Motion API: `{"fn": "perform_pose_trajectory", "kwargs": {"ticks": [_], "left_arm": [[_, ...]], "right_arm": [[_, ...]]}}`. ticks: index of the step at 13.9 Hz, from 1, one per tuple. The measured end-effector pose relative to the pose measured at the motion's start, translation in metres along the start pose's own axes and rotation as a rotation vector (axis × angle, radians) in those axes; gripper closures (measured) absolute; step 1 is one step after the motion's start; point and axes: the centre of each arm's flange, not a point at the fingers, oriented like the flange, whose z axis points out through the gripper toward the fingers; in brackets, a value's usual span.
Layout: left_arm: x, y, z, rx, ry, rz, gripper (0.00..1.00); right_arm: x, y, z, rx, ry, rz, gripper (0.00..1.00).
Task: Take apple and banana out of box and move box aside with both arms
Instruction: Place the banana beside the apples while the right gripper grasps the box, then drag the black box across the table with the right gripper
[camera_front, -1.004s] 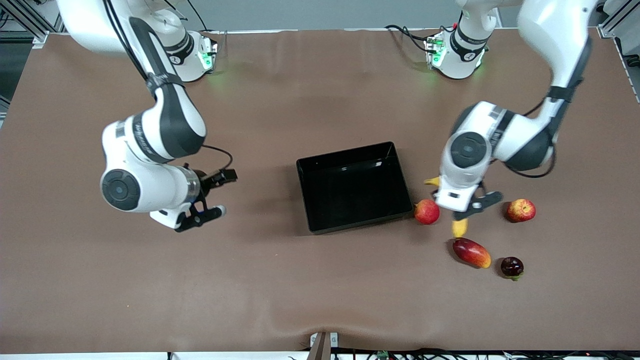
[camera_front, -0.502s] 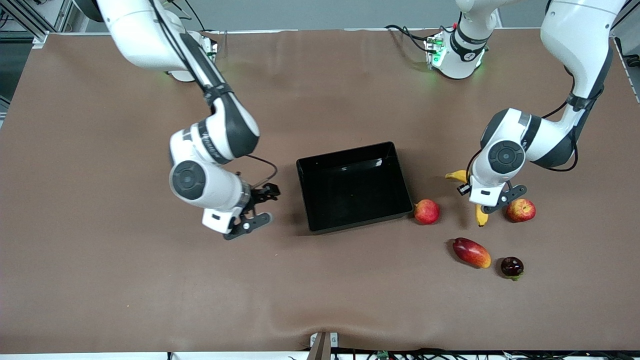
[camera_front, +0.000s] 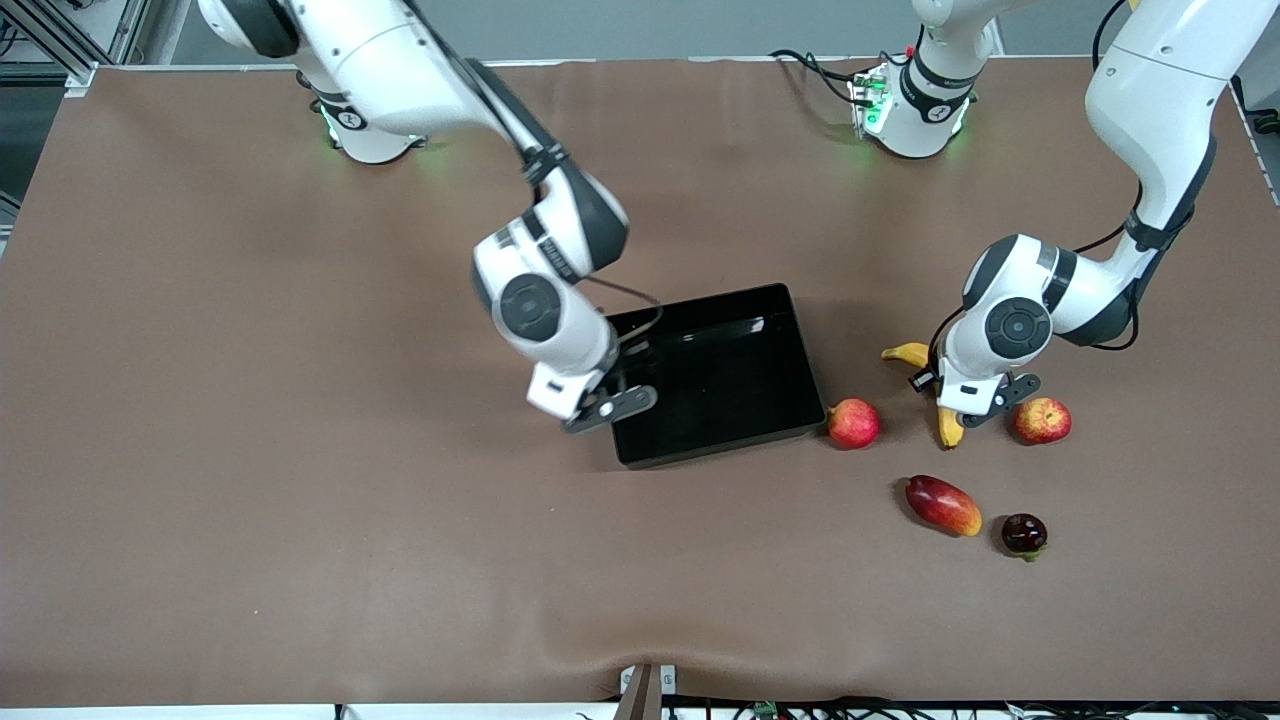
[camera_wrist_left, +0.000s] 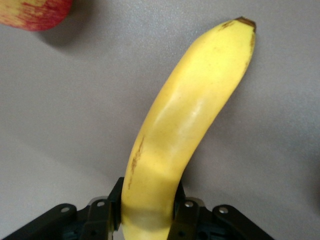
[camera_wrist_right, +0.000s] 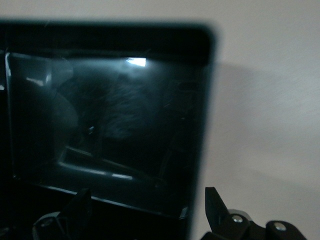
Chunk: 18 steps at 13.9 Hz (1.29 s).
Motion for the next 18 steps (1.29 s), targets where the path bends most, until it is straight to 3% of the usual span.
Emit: {"fn": "perform_pose_trajectory", "kwargs": {"ticks": [4, 6, 11, 18], "left_arm": [[0.01, 0.008, -0.009, -0.031, 0.023, -0.002, 0.15], [0.015, 0.025, -0.037, -0.063, 0.059, 0.01, 0.0], [0.02, 0.063, -0.169, 0.001, 0.102, 0.031, 0.0], [0.027, 0.054, -0.326, -0.056, 0.219, 0.201, 0.0]], "right_arm": [[-0.006, 0.008, 0.021, -0.094, -0.017, -0.038, 0.0], [-0.004, 0.016, 0.021, -0.11, -0.015, -0.021, 0.0], [0.003, 0.007, -0.004, -0.106, 0.032, 0.062, 0.0], [0.009, 0.027, -0.017, -0.232, 0.058, -0.114, 0.0]]}}
